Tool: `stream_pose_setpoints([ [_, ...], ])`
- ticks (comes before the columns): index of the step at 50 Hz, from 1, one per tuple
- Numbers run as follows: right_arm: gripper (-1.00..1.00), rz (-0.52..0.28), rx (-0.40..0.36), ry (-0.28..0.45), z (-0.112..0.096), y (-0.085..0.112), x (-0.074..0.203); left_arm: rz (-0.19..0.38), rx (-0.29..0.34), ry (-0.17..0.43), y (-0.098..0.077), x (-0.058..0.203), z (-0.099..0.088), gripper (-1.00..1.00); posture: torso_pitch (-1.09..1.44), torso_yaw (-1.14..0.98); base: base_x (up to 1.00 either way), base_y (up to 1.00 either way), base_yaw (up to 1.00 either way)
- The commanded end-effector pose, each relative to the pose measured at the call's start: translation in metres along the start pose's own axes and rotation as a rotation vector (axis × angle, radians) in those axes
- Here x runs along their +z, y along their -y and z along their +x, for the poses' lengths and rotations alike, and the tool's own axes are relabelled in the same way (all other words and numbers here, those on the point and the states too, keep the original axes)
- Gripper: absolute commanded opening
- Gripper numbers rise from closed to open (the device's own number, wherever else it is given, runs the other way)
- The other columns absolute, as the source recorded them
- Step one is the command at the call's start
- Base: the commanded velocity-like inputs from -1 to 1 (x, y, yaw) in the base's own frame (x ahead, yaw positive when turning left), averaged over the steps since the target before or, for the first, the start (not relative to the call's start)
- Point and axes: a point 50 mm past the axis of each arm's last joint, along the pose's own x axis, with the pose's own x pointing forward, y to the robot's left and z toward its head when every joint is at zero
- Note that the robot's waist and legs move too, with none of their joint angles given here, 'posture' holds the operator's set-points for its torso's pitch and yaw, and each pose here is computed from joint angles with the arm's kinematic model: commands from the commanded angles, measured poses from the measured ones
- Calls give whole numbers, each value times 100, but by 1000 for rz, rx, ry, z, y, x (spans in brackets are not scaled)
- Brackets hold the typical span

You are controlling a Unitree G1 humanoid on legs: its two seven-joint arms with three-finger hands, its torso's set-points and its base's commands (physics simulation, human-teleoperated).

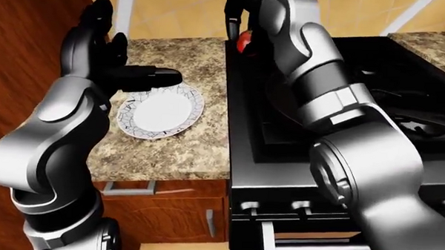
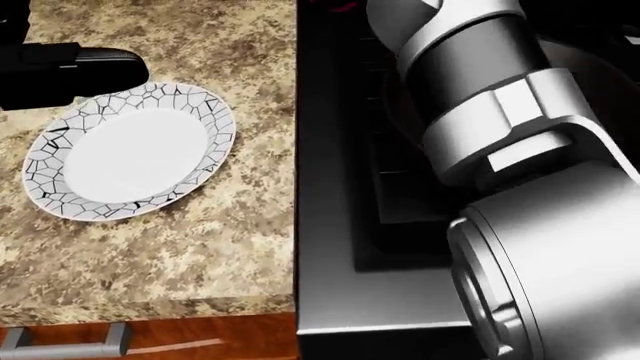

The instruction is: Pick the tomato from the pan and place it on the plate.

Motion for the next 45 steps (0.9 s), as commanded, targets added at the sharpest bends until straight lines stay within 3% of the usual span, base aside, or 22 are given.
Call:
stream_pose_setpoints([
  [1, -65, -2, -102, 52, -5, 23, 16, -5, 4, 89, -1, 17, -3, 100, 0, 0, 0, 0, 0],
  [12, -65, 56, -98, 127, -2, 7, 47, -11, 7, 93, -3, 18, -4, 100, 0, 0, 0, 0, 0],
  [27, -68, 128, -109, 179, 0, -11, 67, -14, 10, 96, -4, 20, -5, 100, 0, 0, 0, 0, 0],
  [45, -55, 387, -167, 256, -1, -33, 87, -18, 11, 99, -5, 22, -5, 100, 0, 0, 0, 0, 0],
])
